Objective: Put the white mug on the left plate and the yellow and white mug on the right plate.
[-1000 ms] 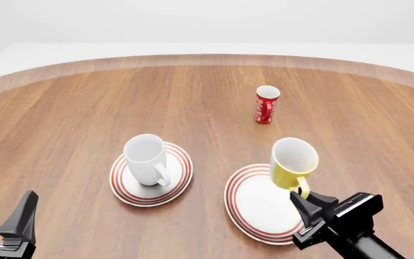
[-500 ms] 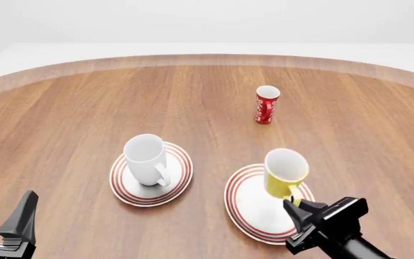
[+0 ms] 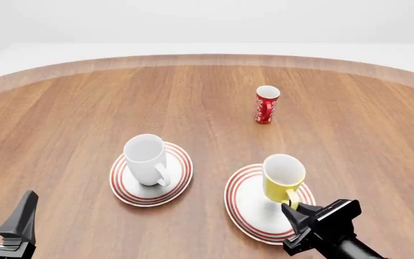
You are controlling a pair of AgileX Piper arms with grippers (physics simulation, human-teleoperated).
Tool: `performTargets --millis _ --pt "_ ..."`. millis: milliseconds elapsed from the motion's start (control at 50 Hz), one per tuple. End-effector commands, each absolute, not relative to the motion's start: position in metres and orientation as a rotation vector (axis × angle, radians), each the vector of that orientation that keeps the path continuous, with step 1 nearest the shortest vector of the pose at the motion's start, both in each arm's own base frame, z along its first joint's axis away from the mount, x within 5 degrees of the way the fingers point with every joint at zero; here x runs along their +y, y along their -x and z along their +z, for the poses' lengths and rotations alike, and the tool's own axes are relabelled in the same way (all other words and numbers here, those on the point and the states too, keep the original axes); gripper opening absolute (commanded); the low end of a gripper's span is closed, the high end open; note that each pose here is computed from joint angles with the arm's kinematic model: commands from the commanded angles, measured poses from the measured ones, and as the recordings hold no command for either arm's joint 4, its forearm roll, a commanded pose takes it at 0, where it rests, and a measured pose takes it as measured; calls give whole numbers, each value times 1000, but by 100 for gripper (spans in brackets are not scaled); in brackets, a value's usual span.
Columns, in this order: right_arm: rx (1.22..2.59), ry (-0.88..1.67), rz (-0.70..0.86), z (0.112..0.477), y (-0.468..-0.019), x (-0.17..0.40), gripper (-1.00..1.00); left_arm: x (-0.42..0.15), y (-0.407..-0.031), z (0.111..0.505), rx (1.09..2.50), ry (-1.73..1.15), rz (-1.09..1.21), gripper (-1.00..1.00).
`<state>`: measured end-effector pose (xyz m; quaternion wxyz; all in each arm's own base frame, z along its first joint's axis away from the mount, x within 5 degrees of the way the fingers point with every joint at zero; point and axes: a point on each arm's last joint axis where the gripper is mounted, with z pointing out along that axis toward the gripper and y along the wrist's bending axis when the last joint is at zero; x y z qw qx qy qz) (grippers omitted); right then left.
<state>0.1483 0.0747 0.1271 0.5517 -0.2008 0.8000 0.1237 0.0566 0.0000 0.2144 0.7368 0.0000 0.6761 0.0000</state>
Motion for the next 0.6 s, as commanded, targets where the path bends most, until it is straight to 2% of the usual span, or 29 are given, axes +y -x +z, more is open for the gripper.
performTargets --millis 20,600 --pt "1903 471 290 124 -149 75 -100 0 -57 214 1485 0 0 100" --pt "1947 481 298 108 -151 77 -100 0 -57 214 1485 0 0 100"
